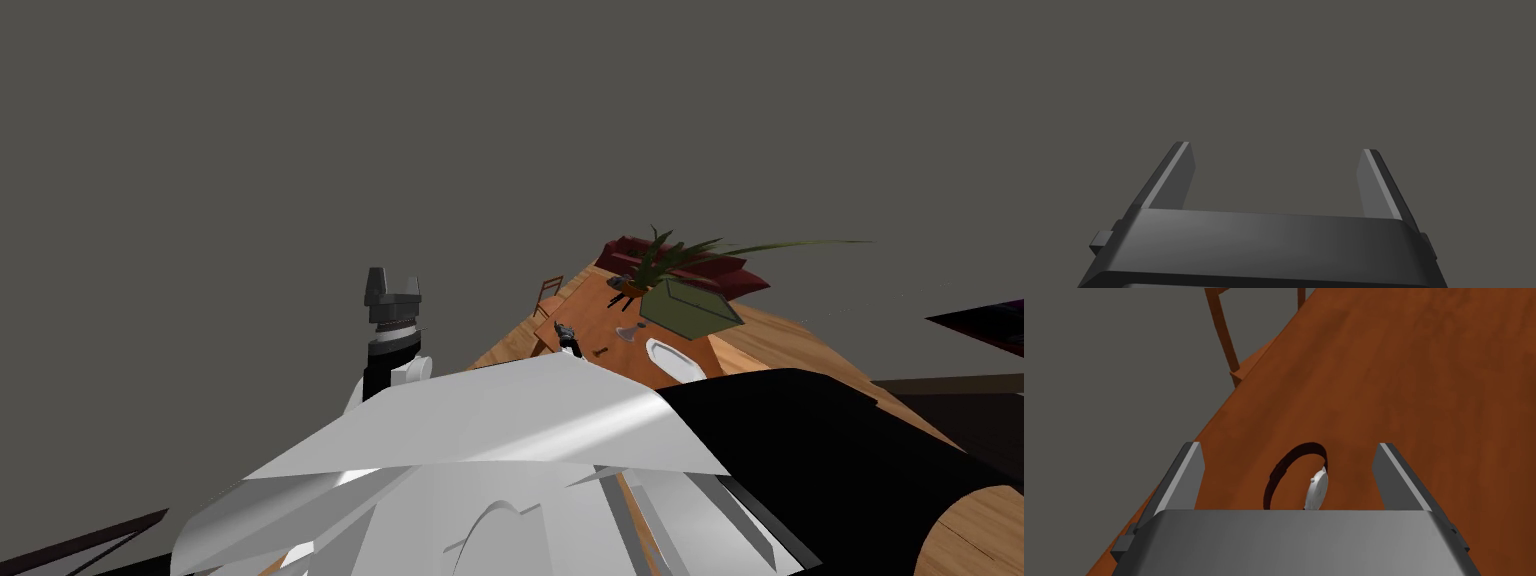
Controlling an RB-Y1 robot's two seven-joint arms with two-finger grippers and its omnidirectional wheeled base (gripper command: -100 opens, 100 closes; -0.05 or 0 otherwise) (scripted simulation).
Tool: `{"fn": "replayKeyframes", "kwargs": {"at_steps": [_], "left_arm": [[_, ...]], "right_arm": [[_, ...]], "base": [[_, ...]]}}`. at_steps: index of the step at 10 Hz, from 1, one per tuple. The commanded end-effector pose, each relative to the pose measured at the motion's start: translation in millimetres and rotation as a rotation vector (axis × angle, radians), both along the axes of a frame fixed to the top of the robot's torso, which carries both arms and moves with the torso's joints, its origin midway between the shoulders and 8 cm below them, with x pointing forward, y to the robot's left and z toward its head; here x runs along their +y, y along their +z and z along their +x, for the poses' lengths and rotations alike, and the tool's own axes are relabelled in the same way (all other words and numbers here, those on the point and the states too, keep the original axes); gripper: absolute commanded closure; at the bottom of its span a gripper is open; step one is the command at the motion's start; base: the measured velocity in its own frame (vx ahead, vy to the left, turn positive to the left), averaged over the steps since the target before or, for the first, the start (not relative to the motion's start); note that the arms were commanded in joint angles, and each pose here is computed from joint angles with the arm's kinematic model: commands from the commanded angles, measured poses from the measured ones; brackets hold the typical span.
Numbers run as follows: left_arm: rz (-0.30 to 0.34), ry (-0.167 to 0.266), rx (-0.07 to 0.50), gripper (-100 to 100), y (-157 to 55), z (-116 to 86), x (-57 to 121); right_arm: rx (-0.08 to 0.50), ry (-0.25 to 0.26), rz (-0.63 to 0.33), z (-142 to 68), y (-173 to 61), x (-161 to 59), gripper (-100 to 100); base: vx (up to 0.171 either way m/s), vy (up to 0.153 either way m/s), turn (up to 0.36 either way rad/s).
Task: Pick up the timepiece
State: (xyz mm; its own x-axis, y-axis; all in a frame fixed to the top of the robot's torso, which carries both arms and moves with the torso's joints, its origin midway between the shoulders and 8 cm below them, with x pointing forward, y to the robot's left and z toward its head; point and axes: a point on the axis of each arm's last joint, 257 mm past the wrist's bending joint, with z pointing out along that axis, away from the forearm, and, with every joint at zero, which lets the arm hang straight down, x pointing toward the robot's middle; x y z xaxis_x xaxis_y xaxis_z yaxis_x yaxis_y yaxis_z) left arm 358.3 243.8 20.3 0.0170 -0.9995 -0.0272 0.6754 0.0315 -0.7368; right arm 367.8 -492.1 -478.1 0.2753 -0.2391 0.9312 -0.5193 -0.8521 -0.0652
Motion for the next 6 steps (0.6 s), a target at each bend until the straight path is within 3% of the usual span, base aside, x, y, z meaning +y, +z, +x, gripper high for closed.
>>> {"fn": "replayKeyframes", "kwargs": {"at_steps": [1, 6], "left_arm": [[0.000, 0.000, 0.000, 0, 0, 0, 0.0], [0.000, 0.000, 0.000, 0, 0, 0, 0.0]], "right_arm": [[0.018, -0.024, 0.040, -7, -13, -2, -100], [0.074, -0.083, 0.142, -28, -45, 1, -100]], "base": [[0.039, -0.014, 0.000], [0.057, -0.017, 0.000]]}}
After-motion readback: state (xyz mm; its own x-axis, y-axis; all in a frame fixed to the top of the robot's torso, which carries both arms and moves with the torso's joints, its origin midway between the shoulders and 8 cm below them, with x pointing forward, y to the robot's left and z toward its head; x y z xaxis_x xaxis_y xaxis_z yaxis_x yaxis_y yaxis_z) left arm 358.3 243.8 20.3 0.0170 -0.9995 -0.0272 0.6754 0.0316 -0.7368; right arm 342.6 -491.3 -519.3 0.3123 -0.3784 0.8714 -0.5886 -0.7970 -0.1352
